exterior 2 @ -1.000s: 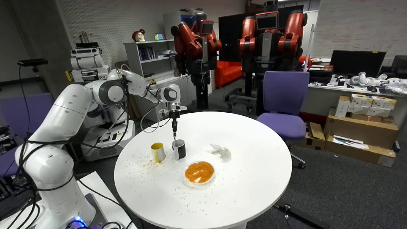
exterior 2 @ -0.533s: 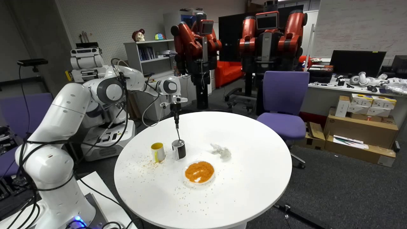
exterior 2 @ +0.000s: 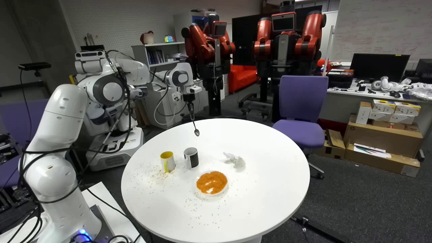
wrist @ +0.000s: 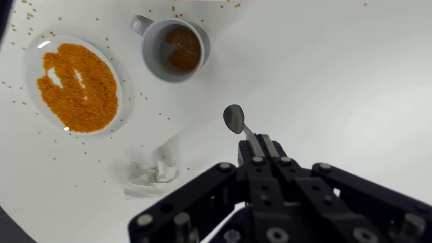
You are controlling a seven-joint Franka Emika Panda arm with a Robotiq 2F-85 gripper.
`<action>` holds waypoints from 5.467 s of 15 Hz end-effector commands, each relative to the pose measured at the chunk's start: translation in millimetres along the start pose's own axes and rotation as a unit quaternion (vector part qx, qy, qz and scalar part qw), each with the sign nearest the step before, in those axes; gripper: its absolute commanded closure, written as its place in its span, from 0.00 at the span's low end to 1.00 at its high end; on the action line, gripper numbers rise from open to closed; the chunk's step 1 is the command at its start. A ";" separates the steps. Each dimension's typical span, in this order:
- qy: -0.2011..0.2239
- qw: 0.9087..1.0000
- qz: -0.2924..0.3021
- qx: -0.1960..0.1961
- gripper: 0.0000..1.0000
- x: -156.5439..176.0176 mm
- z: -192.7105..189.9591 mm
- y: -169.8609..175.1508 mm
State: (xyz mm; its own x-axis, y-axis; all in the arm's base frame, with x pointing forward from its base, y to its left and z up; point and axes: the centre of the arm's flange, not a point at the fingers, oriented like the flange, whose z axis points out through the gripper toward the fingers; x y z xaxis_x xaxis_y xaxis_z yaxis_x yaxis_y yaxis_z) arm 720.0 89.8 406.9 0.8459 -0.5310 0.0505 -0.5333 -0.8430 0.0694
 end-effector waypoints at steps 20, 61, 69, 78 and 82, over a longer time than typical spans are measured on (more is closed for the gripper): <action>-0.343 0.873 -0.285 -0.196 1.00 -46.7 53.5 163.1; -0.050 0.850 -0.429 -0.302 1.00 -109.2 148.9 210.8; -0.090 0.844 -0.445 -0.284 1.00 -94.1 186.4 161.9; -0.113 0.842 -0.458 -0.263 1.00 -71.6 205.5 137.7; -0.127 0.839 -0.463 -0.257 1.00 -64.0 208.4 132.8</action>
State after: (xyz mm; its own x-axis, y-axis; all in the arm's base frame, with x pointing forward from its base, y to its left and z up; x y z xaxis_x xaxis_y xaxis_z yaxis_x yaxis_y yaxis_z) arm 581.0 -5.3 200.4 0.8558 0.2726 -0.4397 0.4613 -0.7868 0.4100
